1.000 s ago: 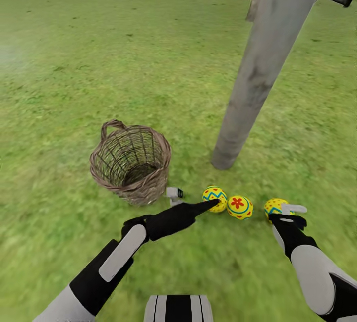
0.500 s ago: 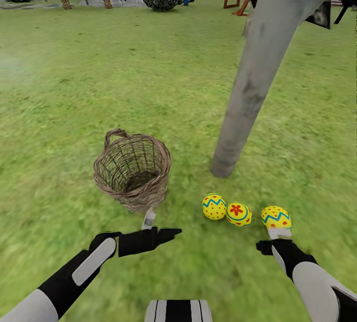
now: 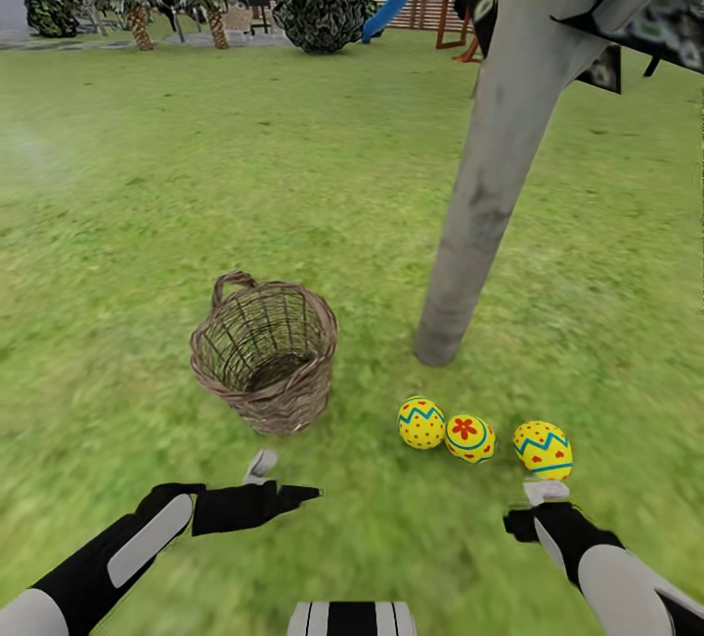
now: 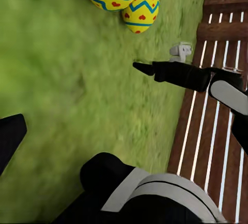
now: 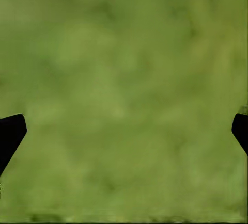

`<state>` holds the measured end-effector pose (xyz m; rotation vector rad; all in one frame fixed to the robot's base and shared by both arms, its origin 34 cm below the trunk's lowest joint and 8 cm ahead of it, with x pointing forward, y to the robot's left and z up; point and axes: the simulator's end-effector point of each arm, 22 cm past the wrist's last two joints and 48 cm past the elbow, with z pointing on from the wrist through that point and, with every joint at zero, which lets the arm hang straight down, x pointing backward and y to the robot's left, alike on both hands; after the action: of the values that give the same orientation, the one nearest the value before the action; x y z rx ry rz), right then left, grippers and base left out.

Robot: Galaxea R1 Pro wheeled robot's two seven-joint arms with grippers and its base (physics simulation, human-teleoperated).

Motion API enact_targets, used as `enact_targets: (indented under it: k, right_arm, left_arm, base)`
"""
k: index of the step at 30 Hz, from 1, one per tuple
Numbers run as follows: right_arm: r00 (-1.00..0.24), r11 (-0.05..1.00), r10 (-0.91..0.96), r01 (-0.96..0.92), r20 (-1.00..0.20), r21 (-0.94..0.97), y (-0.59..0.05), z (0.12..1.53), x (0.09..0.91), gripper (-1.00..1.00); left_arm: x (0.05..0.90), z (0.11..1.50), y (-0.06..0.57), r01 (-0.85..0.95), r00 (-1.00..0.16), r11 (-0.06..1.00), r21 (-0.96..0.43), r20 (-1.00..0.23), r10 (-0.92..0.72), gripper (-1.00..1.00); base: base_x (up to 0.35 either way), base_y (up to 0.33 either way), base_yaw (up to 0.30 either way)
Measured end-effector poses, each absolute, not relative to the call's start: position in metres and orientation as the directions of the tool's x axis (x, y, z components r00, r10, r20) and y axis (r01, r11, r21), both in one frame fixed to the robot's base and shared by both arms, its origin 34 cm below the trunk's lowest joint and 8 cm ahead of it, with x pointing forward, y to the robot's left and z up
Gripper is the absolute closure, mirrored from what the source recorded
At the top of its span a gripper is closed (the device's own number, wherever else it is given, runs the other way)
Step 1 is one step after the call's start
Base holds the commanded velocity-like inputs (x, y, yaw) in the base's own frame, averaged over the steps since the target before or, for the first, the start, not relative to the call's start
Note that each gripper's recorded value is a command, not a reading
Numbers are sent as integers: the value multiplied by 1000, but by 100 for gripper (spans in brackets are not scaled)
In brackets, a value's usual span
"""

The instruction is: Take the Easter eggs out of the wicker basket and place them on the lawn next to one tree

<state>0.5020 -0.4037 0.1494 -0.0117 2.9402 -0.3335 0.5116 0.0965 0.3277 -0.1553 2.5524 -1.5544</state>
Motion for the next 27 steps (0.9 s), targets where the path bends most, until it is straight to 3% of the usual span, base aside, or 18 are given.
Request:
enact_targets:
  k: [15,22,27]
  right_arm:
    - [-997,990,-40,-30,-68,-138,-364,133,416,-100]
    - [-992,990,-47,-31,-114,-138,-364,141,420,-100]
    - [-988,990,-50,-30,-147,-135,-362,147,428,-100]
  left_arm:
    - [480,287,160,-137,-974,570,-810,5,-226,-100]
    - [476,281,176,-170,-967,594,-786,19,-253,-100]
    - [475,281,185,-183,-964,605,-775,19,-266,-100]
  base:
    - [0,0,0]
    - [-7,0,0]
    - [-225,0,0]
